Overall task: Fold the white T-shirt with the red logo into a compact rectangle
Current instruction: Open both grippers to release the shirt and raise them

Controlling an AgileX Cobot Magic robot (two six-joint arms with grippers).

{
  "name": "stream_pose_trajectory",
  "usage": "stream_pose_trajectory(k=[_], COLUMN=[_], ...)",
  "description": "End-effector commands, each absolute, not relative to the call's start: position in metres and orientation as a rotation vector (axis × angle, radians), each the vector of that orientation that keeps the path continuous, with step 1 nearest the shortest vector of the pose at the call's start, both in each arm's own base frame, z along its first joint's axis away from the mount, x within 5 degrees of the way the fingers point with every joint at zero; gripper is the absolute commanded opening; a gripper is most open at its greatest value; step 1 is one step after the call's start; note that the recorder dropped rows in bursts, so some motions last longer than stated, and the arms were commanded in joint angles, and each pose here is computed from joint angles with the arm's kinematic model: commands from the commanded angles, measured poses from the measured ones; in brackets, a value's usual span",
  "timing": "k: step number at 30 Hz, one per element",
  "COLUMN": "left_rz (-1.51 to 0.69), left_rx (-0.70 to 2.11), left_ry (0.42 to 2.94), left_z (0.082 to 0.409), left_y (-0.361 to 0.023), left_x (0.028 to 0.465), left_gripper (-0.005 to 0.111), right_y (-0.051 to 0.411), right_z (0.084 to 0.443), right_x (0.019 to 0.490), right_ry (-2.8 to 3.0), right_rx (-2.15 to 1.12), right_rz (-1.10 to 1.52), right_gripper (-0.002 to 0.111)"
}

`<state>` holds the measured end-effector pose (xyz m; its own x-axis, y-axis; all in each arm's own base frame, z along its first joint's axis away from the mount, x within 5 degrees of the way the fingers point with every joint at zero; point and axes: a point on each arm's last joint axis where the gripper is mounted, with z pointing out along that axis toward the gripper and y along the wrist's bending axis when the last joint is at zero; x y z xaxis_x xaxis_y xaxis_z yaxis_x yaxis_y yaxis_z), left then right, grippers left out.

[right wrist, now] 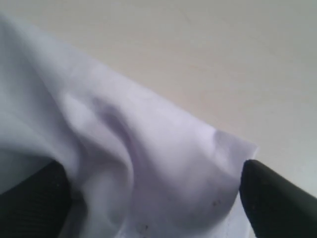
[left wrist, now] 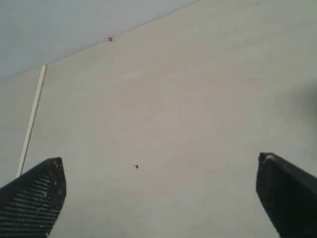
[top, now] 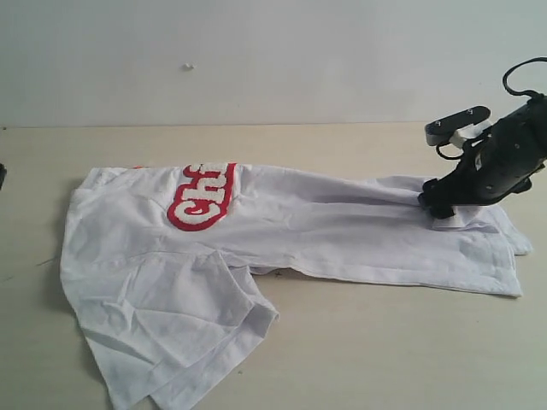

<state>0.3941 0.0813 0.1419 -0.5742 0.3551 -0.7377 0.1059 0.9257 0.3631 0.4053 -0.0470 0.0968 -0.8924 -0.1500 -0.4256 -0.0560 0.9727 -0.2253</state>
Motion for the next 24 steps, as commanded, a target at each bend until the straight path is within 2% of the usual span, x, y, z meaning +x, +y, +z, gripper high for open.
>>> stream_pose_trajectory(k=[1,6,18,24], left_rz=[0.36,0.352,0.294,0.272], left_rx=[0.313,0.314,0.202,0.256], left_ry=[2.109,2.156,2.232,2.241], left_z=[0.159,0.155,0.168,0.179], left_y=[0.08,0.079,0.077,0.057], left_x=[0.396,0.394,0.385,0.384], left_gripper=[0.105,0.105,0.105,0.105], right_y=[-0.057,-0.055,-0.033,-0.032], right_z=[0.069,0.077,0.149,0.173], right_x=[0.386,0.388,0.393,0.393], right_ry=[2.863,2.842,2.623,2.535], right_rx=[-0.217,-0.203,-0.276,-0.256], right_rz=[-0.389,-0.372,-0.07,-0.078], right_gripper=[0.085,0.085,0.085,0.085])
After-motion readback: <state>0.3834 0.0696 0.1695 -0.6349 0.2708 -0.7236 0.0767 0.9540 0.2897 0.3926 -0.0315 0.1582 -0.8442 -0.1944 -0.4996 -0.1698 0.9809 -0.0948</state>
